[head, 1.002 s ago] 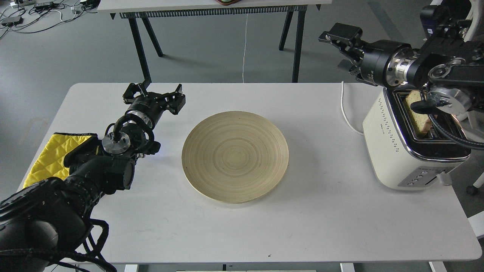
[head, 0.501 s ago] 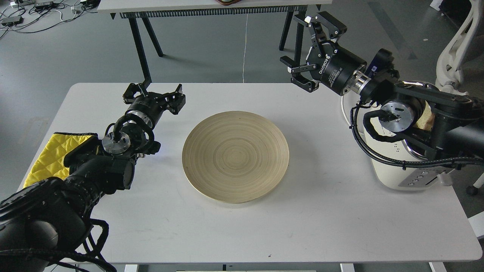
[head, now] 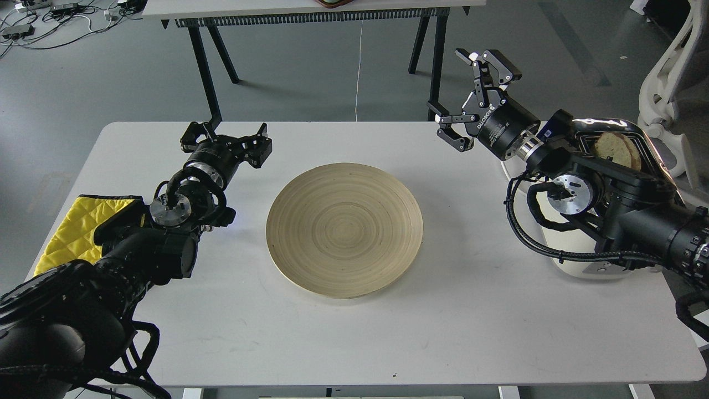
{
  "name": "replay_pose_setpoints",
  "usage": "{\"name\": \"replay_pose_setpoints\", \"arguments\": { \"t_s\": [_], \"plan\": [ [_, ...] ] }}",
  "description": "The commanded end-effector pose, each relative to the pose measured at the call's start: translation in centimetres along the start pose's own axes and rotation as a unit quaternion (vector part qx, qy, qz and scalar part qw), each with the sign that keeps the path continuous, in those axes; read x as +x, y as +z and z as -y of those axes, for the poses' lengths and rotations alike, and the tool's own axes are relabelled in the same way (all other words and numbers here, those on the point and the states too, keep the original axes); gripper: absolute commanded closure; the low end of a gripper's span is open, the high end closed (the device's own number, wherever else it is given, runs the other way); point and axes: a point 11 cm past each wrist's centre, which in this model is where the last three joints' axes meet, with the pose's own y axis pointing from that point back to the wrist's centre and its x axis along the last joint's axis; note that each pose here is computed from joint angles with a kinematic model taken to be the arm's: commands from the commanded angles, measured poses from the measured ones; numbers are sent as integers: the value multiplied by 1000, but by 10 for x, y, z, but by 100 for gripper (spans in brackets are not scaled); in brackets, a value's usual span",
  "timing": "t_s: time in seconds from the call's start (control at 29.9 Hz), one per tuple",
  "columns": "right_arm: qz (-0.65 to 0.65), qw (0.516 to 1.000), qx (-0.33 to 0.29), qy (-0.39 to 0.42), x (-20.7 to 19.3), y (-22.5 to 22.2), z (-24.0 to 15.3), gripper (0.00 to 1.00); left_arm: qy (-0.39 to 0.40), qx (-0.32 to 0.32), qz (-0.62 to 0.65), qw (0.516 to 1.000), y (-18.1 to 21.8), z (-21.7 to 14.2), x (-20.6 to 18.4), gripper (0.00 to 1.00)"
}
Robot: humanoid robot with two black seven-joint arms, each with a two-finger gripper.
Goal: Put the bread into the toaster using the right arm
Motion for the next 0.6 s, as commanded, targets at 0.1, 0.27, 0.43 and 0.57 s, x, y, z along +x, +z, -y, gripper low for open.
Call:
{"name": "replay_pose_setpoints", "arguments": {
  "t_s": [0.1,0.27,0.43,0.57],
  "plan": [
    [34,999,-7,3,-6,29,-3,1,0,0,0,1000,0,0,0,0],
    [45,999,-9,11,-4,39,-8,1,0,0,0,1000,0,0,0,0],
    [46,999,1,20,1,34,-8,1,0,0,0,1000,0,0,0,0],
    [46,999,9,27,6,30,-9,1,0,0,0,1000,0,0,0,0]
  ]
}}
